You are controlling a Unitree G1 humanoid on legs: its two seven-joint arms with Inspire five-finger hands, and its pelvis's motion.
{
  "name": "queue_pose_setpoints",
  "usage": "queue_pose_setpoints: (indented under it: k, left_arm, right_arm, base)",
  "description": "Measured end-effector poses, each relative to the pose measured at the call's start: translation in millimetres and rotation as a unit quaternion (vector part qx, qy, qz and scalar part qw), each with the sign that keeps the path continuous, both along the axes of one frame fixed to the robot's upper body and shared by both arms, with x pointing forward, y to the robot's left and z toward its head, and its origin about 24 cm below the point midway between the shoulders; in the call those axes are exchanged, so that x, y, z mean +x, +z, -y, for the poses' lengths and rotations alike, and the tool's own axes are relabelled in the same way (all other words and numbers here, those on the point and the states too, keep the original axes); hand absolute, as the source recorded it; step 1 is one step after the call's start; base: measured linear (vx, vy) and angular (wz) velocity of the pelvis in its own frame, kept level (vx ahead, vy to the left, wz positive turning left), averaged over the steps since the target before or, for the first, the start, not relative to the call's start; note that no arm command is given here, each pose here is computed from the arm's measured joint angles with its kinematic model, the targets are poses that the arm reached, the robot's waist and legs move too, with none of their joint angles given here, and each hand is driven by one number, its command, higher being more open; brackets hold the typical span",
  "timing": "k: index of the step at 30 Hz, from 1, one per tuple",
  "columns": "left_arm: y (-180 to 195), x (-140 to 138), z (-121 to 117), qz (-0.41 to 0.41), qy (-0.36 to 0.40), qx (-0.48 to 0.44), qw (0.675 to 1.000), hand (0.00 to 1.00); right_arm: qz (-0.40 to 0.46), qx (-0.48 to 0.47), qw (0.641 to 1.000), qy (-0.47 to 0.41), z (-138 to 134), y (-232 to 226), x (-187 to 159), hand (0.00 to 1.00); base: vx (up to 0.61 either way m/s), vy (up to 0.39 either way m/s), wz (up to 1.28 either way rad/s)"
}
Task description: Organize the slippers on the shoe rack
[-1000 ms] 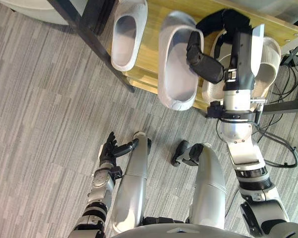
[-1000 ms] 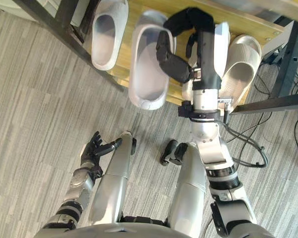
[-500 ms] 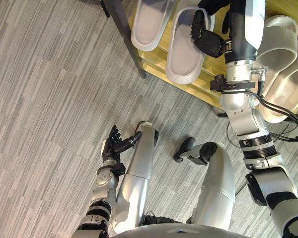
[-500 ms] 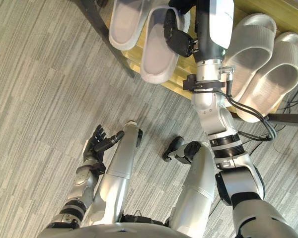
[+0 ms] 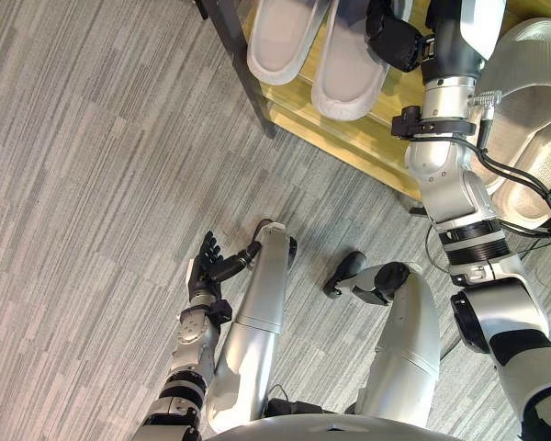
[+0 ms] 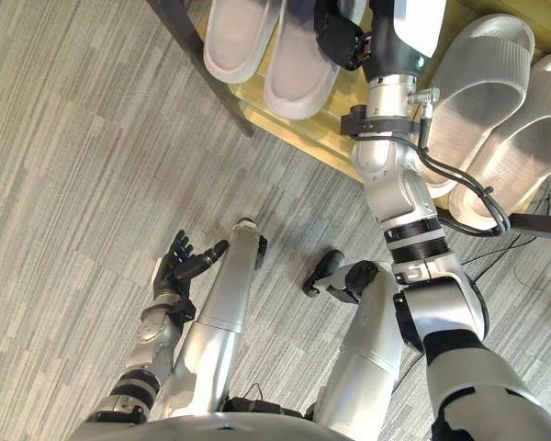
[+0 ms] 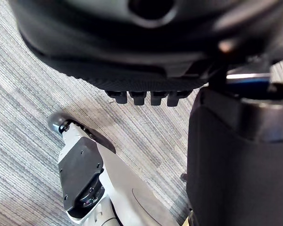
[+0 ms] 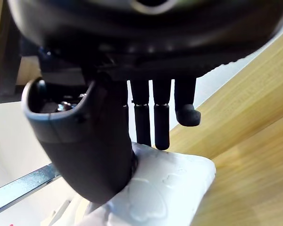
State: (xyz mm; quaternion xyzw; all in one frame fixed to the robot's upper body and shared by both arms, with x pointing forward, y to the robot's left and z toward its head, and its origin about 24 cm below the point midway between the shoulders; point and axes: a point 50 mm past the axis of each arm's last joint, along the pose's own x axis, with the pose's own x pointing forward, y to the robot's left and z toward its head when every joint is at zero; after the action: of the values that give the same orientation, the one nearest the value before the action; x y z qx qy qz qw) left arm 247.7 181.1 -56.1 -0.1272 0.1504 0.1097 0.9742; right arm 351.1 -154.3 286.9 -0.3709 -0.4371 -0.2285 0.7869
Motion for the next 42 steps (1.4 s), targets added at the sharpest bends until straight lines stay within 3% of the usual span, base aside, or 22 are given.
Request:
queue_pose_setpoints:
  k: [15, 36, 42]
  left_arm:
    - [-2.3, -0.4, 1.9, -0.013, 0.000, 0.005, 1.000, 1.00]
    - [-7.8, -3.7, -1.7, -0.034, 0.012, 0.007, 0.999, 1.00]
    - [-8.6, -4.9, -6.1, -0.038, 0.022, 0.011, 0.999, 1.00]
  right_arm:
    - [-0.027, 0.035, 0.999, -0.004, -6.0, -10.1, 8.2, 1.00]
    - [-0.047, 0.073, 0.995, 0.042, -0.6, -50.4, -23.0, 1.00]
    - [-0.032, 0.156, 0.984, 0.084, -6.2, -66.1, -49.8, 1.00]
  base:
    - [0.05, -0.009, 0.08]
    - [0.05, 0.022, -0.01]
    - [0.03, 0.035, -0.05]
